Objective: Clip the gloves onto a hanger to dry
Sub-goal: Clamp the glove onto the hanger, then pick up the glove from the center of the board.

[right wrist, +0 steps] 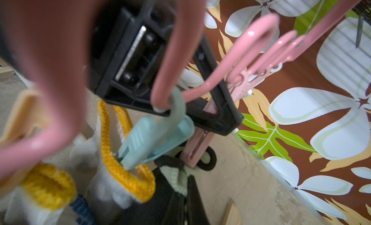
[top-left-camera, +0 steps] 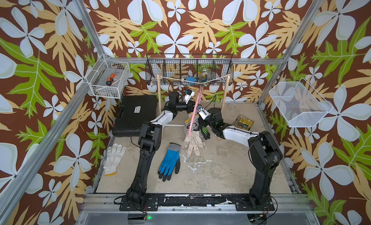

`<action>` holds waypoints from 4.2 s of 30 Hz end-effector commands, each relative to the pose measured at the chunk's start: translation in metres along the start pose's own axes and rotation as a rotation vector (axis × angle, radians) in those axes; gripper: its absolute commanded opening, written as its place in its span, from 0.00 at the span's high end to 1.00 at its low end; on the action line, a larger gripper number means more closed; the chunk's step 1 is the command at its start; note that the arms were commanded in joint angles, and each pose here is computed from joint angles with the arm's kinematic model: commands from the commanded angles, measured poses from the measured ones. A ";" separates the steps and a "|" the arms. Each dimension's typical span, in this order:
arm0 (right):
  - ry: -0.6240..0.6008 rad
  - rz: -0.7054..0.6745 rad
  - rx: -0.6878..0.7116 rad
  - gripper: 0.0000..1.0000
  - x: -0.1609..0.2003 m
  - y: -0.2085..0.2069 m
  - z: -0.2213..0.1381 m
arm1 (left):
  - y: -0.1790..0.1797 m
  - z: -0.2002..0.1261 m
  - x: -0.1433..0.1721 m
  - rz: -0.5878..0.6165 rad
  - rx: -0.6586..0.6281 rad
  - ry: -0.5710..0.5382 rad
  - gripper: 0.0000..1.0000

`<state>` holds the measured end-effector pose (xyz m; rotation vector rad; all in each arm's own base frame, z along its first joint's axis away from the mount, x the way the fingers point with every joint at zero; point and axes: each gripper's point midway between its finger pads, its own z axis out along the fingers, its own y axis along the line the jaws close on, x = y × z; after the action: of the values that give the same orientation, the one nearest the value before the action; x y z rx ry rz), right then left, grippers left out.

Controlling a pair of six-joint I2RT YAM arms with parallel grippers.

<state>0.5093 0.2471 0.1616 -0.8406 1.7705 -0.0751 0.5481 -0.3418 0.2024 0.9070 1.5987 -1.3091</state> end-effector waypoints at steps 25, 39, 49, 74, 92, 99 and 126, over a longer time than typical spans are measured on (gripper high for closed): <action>0.021 0.023 -0.047 0.64 0.013 0.005 -0.009 | -0.002 -0.007 -0.008 0.022 -0.031 0.010 0.45; 0.027 0.099 -0.161 0.48 0.021 0.010 -0.040 | 0.000 -0.015 -0.014 0.034 -0.069 0.008 0.41; 0.030 0.134 -0.224 0.36 0.028 0.021 -0.050 | -0.004 -0.017 -0.014 0.042 -0.076 0.018 0.40; -0.079 0.362 -0.341 0.00 -0.006 0.028 -0.094 | 0.000 -0.023 -0.012 0.049 -0.107 0.031 0.40; -0.050 0.482 -0.457 0.05 -0.007 0.055 -0.183 | -0.015 -0.072 -0.002 -0.002 -0.391 0.095 0.37; -0.007 0.480 -0.594 0.11 -0.023 0.125 -0.218 | -0.017 -0.105 0.026 -0.112 -0.559 0.134 0.37; 0.306 1.128 -0.702 0.28 -0.006 0.282 -0.114 | -0.058 -0.149 0.050 -0.192 -0.621 0.159 0.31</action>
<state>0.2592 0.4154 0.0767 -0.2337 2.4042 1.1883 0.4513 -0.2049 0.1845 0.4788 2.1021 -0.7655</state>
